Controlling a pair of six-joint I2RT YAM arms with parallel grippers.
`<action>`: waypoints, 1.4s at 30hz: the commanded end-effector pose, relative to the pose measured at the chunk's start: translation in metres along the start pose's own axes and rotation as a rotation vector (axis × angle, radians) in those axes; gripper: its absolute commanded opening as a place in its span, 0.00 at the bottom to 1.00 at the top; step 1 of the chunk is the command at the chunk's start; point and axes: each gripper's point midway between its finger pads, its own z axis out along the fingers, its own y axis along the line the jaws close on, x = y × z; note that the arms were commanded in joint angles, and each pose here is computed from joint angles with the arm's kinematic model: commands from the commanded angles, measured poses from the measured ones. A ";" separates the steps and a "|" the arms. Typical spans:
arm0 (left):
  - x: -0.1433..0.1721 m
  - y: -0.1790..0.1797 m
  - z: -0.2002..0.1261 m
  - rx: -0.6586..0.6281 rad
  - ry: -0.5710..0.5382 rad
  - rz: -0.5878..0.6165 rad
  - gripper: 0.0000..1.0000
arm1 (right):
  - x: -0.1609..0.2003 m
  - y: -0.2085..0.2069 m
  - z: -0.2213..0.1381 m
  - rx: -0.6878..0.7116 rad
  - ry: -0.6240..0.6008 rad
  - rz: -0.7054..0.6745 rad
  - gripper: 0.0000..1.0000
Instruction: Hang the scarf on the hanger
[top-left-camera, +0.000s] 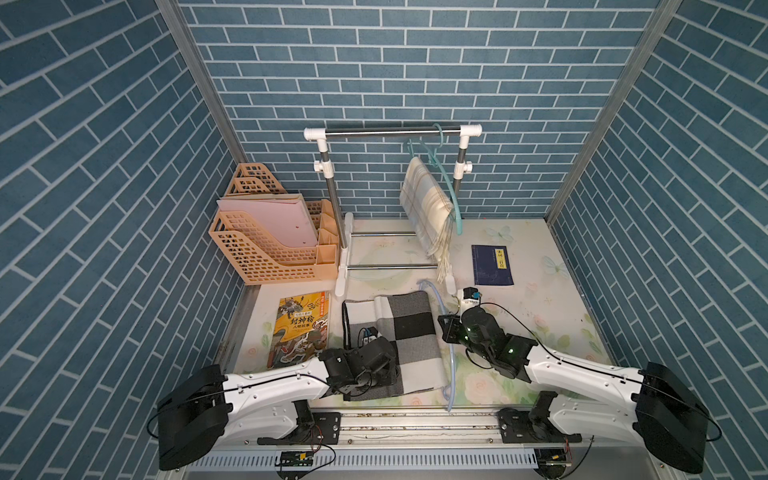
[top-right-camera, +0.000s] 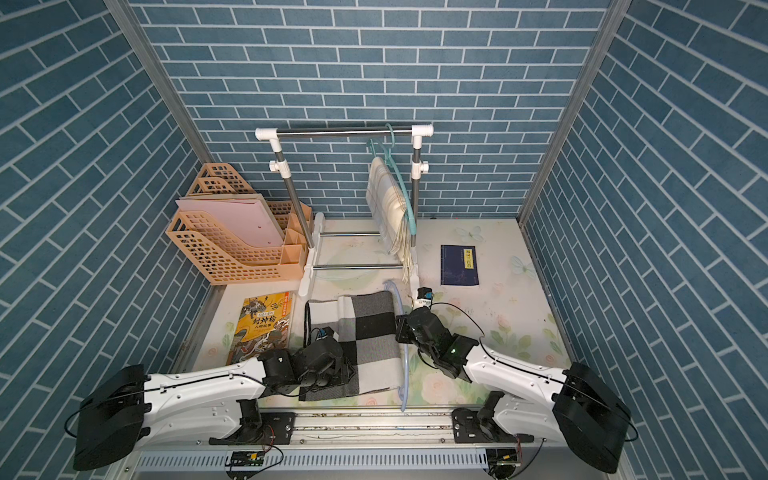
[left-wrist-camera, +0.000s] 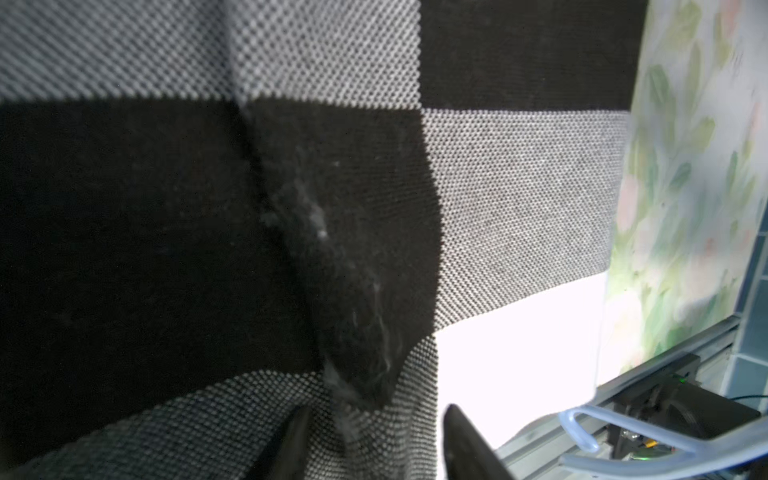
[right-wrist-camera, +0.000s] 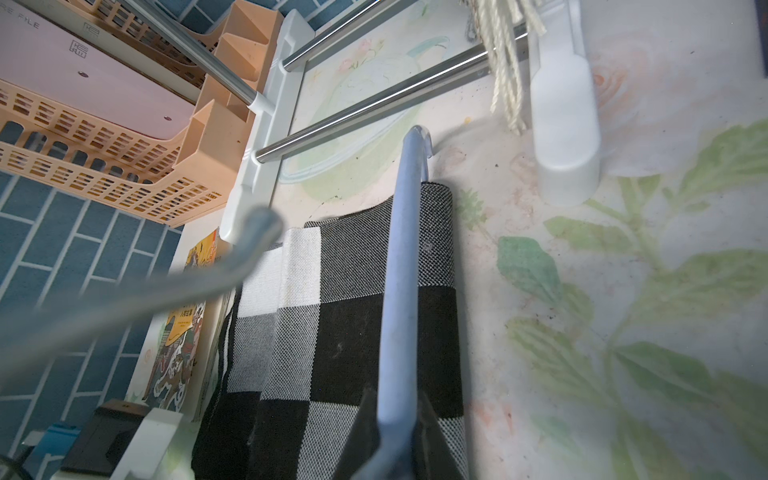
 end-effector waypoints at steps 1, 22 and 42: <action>0.001 -0.003 0.002 0.011 0.000 0.013 0.41 | 0.007 -0.003 -0.001 0.000 0.034 -0.014 0.00; -0.024 0.074 -0.075 -0.182 -0.266 -0.220 0.00 | -0.005 -0.021 0.006 0.076 0.043 -0.022 0.00; -0.017 0.105 -0.080 -0.201 -0.304 -0.342 0.00 | -0.014 -0.029 0.000 0.158 0.069 -0.090 0.00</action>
